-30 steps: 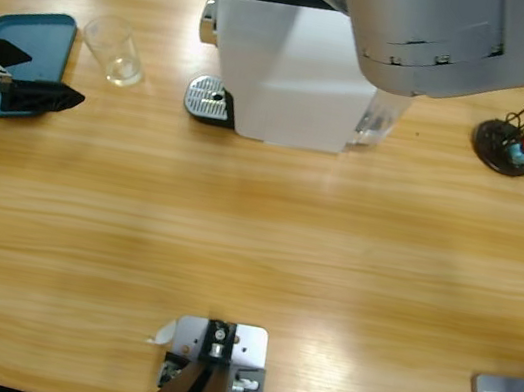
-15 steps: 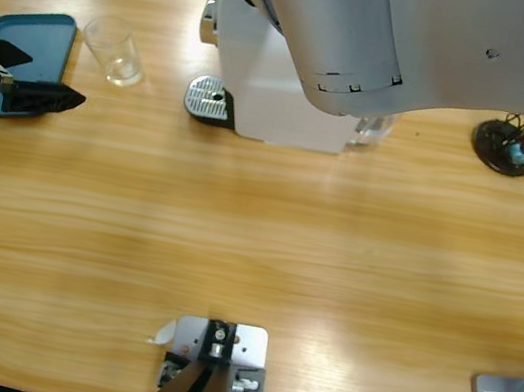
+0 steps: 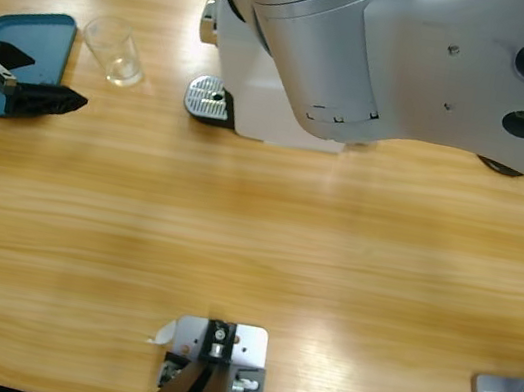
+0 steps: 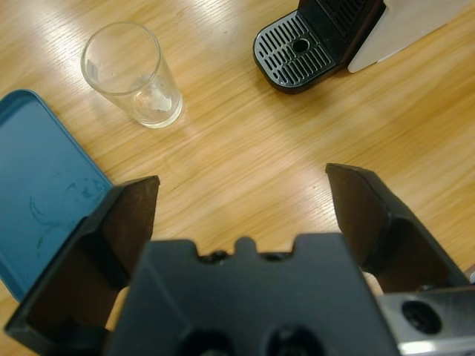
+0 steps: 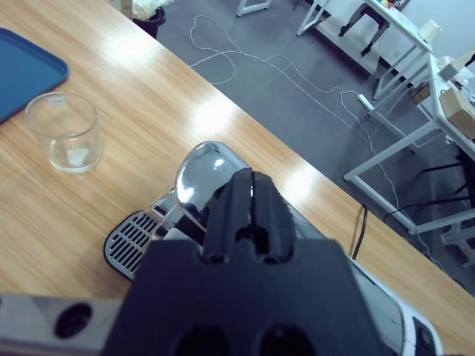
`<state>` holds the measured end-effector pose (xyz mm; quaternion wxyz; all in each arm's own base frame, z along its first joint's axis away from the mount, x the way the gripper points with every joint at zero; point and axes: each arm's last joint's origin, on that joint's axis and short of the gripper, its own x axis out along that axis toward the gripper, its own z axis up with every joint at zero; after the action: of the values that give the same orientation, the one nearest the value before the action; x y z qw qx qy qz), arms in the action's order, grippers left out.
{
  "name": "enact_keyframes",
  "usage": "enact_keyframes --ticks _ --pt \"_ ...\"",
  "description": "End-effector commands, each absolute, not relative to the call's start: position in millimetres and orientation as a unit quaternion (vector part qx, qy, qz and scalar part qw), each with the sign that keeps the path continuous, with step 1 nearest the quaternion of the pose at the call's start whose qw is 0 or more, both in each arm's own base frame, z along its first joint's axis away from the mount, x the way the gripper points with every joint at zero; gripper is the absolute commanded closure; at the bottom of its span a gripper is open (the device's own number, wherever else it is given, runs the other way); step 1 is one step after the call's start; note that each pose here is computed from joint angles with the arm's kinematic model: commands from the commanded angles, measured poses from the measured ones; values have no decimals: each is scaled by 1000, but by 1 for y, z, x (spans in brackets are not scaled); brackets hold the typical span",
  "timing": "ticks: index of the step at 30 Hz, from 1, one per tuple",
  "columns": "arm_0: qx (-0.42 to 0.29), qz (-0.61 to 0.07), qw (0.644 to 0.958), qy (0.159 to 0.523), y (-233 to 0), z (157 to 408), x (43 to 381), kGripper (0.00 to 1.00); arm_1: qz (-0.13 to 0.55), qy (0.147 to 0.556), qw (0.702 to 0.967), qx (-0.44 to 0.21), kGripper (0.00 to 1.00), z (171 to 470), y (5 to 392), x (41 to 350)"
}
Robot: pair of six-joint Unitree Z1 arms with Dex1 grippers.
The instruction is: Pour coffee
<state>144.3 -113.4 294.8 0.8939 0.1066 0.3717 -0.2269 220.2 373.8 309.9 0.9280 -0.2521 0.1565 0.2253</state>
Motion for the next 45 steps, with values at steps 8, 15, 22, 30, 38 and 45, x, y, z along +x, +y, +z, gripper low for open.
enact_keyframes --ticks 8,15,22,30,38,45 --pt "108 -225 882 401 -117 283 148 32 245 251 874 -336 1000 195 380 214" --pt "108 -225 881 401 -118 283 149 32 241 221 893 -309 1000 233 374 211" --pt "112 -228 890 379 -114 284 145 27 332 167 907 -200 212 392 313 183" --pt "151 -156 910 353 -102 267 152 20 341 220 894 -190 0 396 191 119" --pt "127 -112 912 375 -88 243 197 16 336 239 893 -182 0 335 108 76" --pt "105 -142 927 331 -89 223 219 87 332 257 890 -177 0 307 106 74"
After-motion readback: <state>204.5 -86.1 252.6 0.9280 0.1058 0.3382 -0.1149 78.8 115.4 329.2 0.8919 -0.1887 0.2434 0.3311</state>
